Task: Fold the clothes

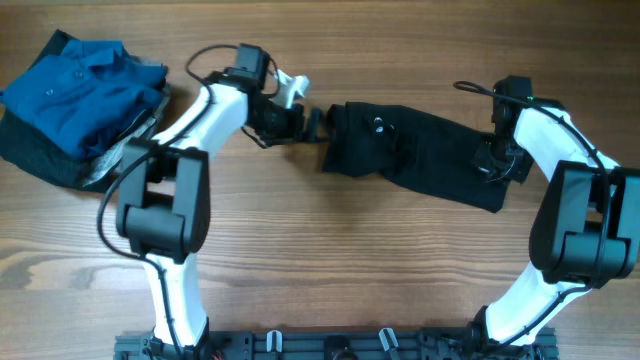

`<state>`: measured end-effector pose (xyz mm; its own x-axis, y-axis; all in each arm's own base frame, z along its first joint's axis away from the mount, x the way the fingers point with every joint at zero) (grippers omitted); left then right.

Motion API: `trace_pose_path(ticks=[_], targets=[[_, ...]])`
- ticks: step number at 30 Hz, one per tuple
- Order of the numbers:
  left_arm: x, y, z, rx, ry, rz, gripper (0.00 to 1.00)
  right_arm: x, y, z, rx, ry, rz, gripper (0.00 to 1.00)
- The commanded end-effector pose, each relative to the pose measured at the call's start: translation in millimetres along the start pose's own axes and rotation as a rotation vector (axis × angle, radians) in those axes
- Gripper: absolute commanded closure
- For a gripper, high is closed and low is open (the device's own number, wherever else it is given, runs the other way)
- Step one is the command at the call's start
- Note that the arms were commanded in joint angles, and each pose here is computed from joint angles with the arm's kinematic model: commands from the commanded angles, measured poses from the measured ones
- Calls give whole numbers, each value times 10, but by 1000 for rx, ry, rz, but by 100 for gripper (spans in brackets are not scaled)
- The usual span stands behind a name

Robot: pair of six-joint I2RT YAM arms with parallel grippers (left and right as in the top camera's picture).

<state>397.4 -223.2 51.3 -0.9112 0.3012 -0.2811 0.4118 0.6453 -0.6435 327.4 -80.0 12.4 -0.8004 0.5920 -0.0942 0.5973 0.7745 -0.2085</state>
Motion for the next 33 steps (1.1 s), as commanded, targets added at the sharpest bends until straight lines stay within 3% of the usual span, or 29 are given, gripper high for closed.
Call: trace_pose_path(ticks=[1,8,9,12,15,16,21,26,33], targets=[[2,-149,287,82,14,-27,0,80,-157,218,83,50,-11,87],[-165,-89,744,81,-41,-104,4,118,-95,221,44,72,-8,87],[-170,-82,770,83,-44,-100,11,118,-95,221,44,72,-8,87],[-213,-76,825,69,-62,-73,44,120,-96,221,45,73,-9,87],[-248,-34,788,58,-78,-59,90,135,-105,219,48,80,-11,87],[-255,18,742,41,-82,-72,96,141,-109,218,50,82,-12,87],[-671,73,33,-55,-237,6,96,167,-121,216,54,93,-18,87],[-1050,-524,-600,-84,-388,229,96,203,-61,212,21,112,-53,86],[-765,-1315,-47,-55,-272,372,96,240,-5,207,-16,133,-70,86]])
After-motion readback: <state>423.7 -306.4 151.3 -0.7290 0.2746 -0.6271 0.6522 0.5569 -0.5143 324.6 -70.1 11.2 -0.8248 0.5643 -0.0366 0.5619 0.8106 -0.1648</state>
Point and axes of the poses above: each gripper's point midway between its finger pads, its own z axis out along the fingers, its own y axis along the line the jaws close on, x = y × z, the point moved 1 cm from there along -z, back along the fingers, and after that the axes turned 8 degrees about z, right-handed, at the moved point
